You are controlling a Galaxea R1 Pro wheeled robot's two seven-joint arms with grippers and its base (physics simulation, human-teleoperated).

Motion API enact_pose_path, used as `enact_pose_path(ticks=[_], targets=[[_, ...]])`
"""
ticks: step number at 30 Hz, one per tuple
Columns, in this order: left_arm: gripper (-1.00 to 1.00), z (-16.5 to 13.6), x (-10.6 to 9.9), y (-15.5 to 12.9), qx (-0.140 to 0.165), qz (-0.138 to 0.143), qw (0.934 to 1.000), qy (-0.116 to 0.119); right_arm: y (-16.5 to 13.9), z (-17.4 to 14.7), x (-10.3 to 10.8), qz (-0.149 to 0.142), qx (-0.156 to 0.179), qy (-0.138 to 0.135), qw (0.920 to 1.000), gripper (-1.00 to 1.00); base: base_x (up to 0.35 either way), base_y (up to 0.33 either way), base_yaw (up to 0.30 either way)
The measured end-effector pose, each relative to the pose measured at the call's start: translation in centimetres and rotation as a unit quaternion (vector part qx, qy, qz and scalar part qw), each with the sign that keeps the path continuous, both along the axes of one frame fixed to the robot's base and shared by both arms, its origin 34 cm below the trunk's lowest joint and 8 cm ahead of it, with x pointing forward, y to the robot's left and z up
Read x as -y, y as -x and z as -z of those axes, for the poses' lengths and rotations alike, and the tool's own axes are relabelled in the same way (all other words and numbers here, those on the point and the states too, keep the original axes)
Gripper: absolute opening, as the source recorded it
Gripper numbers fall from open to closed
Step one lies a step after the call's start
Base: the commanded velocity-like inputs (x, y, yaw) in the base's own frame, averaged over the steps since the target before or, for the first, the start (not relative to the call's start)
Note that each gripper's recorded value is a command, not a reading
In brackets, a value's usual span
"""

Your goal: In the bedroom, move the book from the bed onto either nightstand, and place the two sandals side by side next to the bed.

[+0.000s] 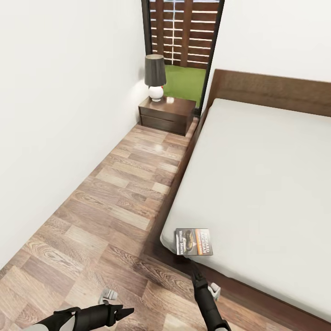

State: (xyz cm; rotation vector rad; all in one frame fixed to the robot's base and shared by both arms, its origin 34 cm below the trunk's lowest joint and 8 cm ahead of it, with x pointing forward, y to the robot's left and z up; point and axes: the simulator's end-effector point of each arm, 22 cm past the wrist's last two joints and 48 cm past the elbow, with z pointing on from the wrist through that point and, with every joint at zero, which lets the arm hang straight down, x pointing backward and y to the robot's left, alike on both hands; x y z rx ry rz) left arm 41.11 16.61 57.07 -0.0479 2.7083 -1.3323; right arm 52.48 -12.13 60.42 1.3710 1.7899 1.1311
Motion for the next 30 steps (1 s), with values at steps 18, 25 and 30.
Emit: enact_pose_path(ticks=[18,25,30], targets=[[1.00,0.0,0.0,0.0,0.000,-0.001,1.0000,0.000,2.6,4.1,0.7,-0.004,-0.106,0.031,0.9939,1.00,0.000,0.000,0.000],[1.00,0.0,0.1,0.0,0.000,0.001,1.0000,0.000,2.2,3.8,0.4,-0.009,-0.098,0.029,0.9947,1.00,0.000,0.000,0.000],[1.00,0.0,0.1,0.0,0.000,0.001,1.0000,0.000,1.9,3.6,0.3,-0.010,-0.093,0.028,0.9952,1.00,0.000,0.000,0.000]])
